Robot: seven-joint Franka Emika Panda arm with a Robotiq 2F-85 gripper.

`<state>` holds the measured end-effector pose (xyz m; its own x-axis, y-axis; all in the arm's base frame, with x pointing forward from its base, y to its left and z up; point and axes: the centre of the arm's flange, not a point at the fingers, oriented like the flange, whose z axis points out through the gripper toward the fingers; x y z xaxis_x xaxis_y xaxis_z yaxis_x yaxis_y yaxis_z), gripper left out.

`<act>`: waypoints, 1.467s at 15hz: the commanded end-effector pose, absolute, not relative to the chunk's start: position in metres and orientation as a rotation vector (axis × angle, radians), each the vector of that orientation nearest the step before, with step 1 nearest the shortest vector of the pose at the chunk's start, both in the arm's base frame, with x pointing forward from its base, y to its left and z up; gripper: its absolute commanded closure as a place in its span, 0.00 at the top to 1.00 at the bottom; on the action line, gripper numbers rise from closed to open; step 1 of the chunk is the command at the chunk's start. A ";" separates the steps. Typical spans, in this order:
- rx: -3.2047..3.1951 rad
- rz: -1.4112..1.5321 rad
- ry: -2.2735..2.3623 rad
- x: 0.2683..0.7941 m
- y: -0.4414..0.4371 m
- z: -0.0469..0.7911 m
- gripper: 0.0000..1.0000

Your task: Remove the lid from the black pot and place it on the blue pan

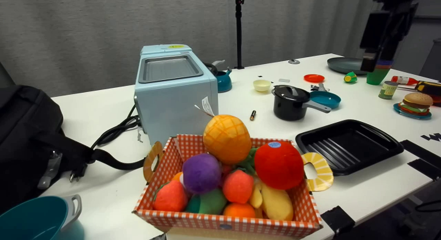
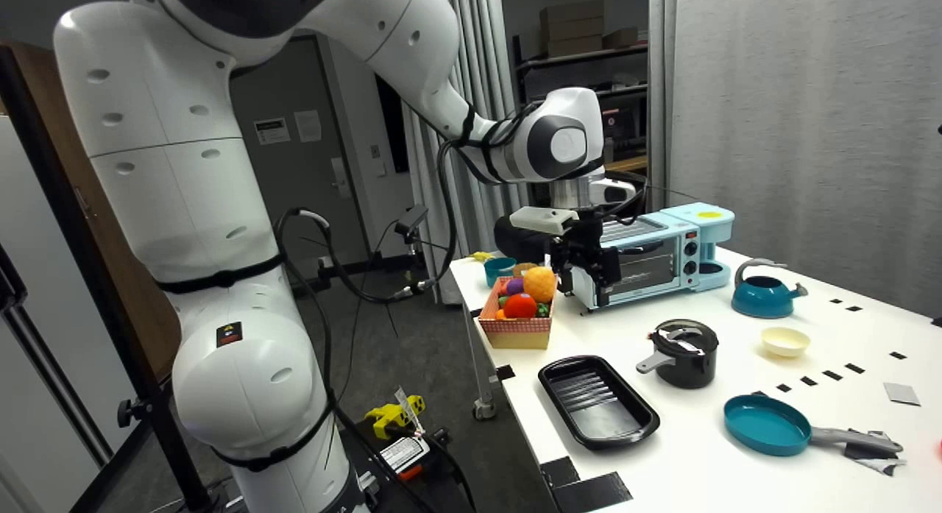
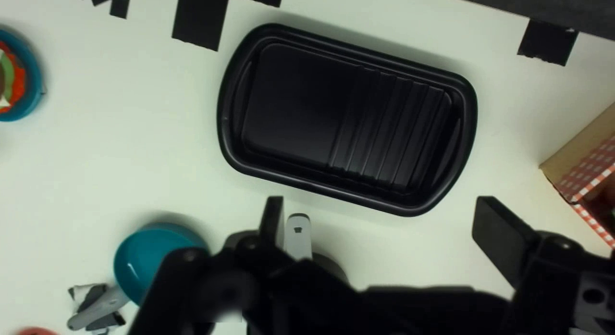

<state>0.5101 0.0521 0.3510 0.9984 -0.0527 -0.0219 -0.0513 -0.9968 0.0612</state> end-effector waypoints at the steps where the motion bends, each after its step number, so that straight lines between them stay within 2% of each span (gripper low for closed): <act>1: 3.136 -0.015 0.024 0.549 0.092 0.335 1.00; 2: 3.142 -0.012 0.023 0.553 0.103 0.332 1.00; 3: 3.114 -0.025 -0.009 0.529 0.086 0.335 1.00; 11: 3.114 -0.036 -0.014 0.532 0.088 0.330 1.00; 22: 3.066 -0.110 -0.344 0.582 0.050 0.283 1.00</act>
